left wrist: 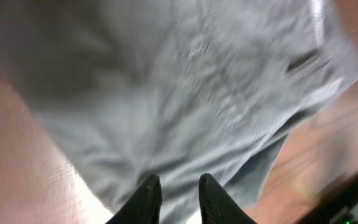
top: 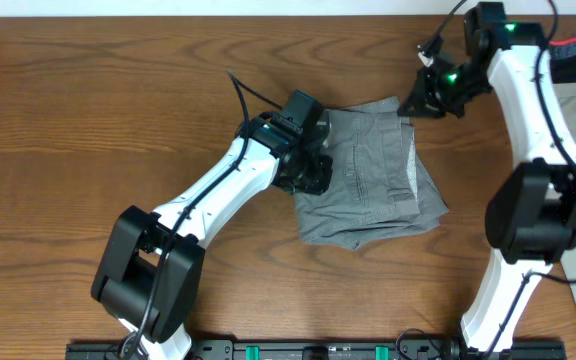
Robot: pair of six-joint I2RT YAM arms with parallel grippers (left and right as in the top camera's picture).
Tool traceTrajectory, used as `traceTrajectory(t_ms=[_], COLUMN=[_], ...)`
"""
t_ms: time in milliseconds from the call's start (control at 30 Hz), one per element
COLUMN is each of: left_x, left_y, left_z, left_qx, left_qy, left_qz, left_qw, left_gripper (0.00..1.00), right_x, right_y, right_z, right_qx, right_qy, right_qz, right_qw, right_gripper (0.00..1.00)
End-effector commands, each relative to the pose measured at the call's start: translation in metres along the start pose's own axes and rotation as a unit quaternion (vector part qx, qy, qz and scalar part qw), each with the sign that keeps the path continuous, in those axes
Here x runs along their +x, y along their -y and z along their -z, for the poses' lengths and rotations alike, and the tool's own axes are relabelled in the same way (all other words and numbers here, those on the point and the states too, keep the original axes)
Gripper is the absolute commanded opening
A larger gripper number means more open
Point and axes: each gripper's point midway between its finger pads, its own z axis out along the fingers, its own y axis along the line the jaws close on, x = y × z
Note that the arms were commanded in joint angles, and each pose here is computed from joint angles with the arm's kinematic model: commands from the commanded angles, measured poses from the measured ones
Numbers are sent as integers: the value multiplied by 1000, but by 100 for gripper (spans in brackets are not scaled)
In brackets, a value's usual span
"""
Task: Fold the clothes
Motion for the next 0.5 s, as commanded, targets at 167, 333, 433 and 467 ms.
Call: traceTrajectory(t_ms=[167, 333, 433, 467], left_x=[-47, -74, -84, -85], left_y=[-10, -36, -41, -41], left_z=[-2, 13, 19, 20], left_qx=[2, 0, 15, 21], left_qy=[84, 130, 145, 146], left_qz=[-20, -1, -18, -19], left_qw=[996, 992, 989, 989], left_gripper=[24, 23, 23, 22], right_x=[61, 90, 103, 106], right_y=[-3, 17, 20, 22], right_z=[-35, -69, -86, -92], right_qx=[-66, -81, -110, -118], right_qy=[-115, -153, -156, -156], right_qz=[23, -10, -24, -27], right_qw=[991, 985, 981, 980], right_gripper=[1, 1, 1, 1])
